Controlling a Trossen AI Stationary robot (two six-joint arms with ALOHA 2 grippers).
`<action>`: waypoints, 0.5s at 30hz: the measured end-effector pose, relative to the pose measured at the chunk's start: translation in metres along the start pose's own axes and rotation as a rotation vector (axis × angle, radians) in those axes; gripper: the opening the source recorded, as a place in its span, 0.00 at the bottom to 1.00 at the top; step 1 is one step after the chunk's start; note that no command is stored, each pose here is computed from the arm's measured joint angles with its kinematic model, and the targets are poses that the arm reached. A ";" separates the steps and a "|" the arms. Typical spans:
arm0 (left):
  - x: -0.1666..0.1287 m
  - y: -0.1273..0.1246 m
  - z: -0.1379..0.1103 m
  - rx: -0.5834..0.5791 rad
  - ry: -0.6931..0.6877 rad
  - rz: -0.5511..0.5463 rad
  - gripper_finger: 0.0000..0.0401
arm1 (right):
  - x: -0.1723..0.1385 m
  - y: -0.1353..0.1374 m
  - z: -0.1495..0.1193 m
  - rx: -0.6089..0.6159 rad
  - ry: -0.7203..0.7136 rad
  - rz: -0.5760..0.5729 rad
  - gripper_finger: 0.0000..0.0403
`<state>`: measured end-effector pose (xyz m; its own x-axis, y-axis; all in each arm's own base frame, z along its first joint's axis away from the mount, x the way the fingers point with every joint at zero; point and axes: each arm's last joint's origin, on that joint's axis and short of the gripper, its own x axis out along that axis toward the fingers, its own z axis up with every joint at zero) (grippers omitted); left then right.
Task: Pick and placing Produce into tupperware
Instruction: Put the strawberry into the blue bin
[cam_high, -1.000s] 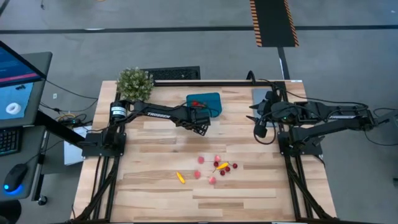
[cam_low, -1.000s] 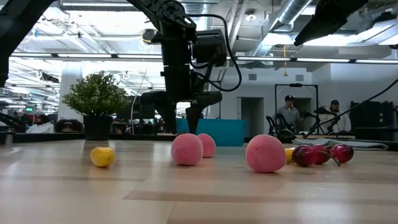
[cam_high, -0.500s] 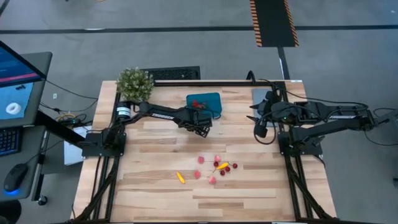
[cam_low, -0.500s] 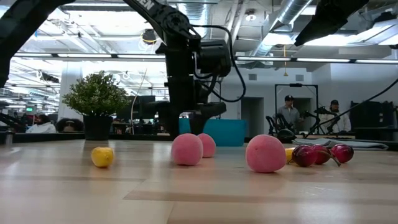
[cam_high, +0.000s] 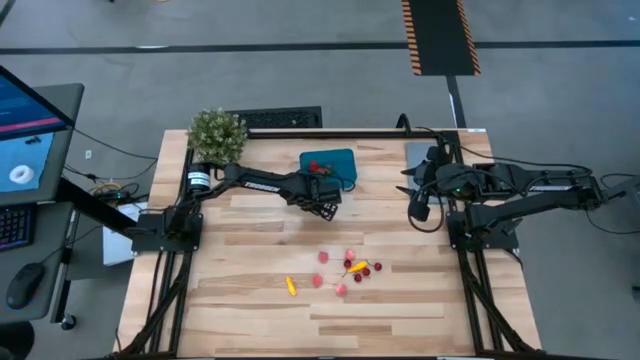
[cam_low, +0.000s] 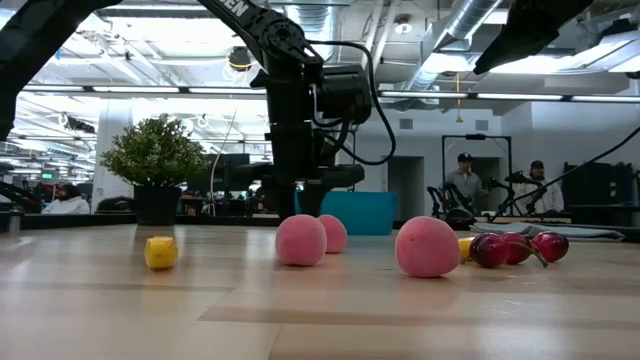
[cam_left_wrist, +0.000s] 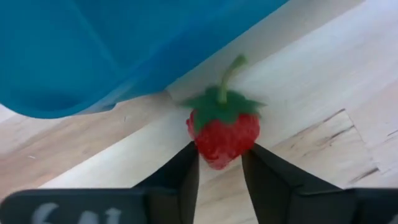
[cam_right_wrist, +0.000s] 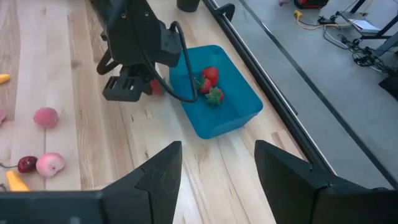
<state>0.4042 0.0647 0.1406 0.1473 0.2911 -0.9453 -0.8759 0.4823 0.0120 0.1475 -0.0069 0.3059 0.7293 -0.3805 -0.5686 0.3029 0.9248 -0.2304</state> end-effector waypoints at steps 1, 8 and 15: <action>0.000 0.000 0.000 -0.001 0.000 -0.001 0.26 | 0.000 0.000 0.000 0.000 0.000 0.000 0.56; 0.000 0.000 0.000 0.007 0.001 -0.002 0.18 | 0.000 0.000 0.000 0.000 0.000 0.000 0.56; -0.001 -0.002 -0.002 0.030 -0.008 -0.002 0.18 | 0.000 0.000 0.000 0.000 0.000 0.000 0.56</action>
<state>0.4051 0.0623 0.1406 0.1531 0.2962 -0.9428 -0.8612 0.5078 0.0197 0.1475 -0.0069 0.3058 0.7291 -0.3805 -0.5689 0.3028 0.9248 -0.2305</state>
